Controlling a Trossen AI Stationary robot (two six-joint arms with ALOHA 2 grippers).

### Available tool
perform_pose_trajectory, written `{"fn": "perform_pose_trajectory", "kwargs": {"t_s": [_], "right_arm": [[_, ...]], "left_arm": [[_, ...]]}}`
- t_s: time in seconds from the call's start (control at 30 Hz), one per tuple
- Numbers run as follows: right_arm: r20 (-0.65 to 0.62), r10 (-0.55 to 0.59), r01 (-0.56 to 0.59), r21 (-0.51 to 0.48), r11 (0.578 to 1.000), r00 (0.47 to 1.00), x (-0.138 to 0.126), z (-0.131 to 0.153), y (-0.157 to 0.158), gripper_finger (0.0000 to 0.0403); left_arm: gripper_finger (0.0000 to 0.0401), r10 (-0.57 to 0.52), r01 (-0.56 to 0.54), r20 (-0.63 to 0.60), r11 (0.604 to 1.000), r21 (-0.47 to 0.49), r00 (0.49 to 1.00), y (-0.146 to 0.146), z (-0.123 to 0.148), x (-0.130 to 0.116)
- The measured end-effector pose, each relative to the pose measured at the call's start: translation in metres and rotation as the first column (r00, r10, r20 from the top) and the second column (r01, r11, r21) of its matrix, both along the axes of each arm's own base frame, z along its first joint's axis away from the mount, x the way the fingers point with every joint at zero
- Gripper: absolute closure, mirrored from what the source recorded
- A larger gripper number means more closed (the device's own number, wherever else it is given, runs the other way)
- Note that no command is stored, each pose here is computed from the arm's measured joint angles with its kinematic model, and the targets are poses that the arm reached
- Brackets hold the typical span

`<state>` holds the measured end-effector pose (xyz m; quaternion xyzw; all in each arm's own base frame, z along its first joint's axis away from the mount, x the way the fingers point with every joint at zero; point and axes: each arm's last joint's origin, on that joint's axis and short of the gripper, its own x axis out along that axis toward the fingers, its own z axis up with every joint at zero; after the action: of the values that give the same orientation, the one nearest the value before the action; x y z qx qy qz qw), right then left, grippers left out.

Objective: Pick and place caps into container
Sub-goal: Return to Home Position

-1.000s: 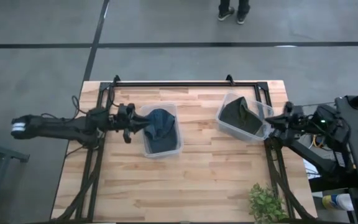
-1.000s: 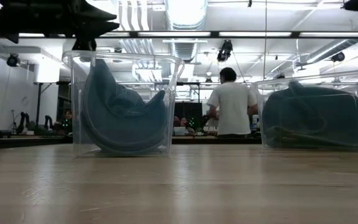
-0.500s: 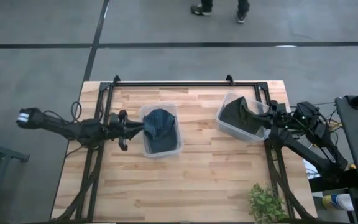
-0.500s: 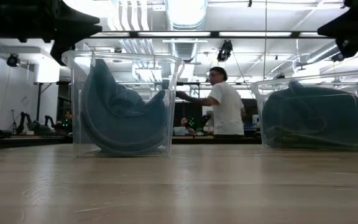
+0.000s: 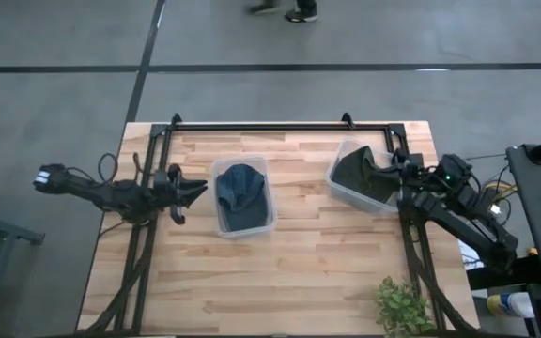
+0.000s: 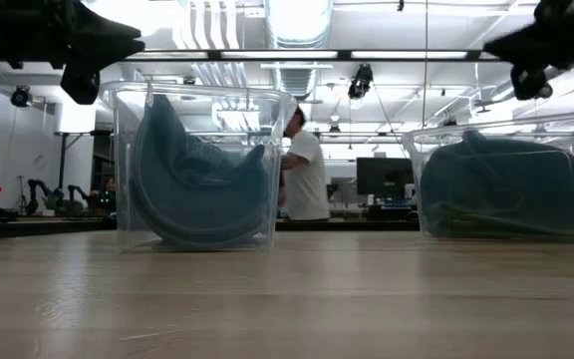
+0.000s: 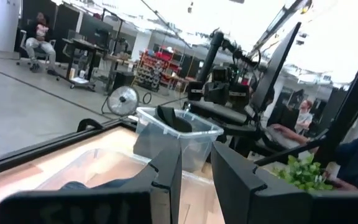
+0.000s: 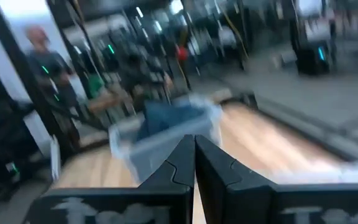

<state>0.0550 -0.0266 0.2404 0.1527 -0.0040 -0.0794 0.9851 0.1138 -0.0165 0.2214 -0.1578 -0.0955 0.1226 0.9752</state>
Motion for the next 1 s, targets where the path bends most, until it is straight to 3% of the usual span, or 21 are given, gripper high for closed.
{"fn": "perform_pose_trajectory", "kwargs": {"t_s": [0.13, 0.33, 0.7, 1.0], "right_arm": [[0.1, 0.015, -0.013, -0.021, 1.0, 0.995, 0.008, -0.007, -0.006, 0.0394], [0.076, 0.013, -0.016, 0.041, 0.999, 0.997, 0.014, -0.026, -0.011, 0.0394], [0.063, 0.019, -0.022, 0.049, 0.999, 0.998, 0.01, -0.015, -0.007, 0.0394], [0.185, 0.22, -0.226, 0.013, 0.974, 0.958, 0.021, -0.02, 0.002, 0.0394]], "left_arm": [[0.0321, 0.004, -0.004, 0.004, 1.0, -0.007, 1.0, 0.0, -0.004, -0.001], [0.0321, 0.003, -0.004, -0.004, 1.0, -0.003, 1.0, 0.0, -0.008, -0.001], [0.0321, 0.028, -0.028, 0.02, 0.999, 0.027, 0.999, 0.002, -0.005, -0.006], [0.0321, 0.053, -0.054, 0.036, 0.998, 0.03, 0.998, 0.004, -0.004, -0.01]]}}
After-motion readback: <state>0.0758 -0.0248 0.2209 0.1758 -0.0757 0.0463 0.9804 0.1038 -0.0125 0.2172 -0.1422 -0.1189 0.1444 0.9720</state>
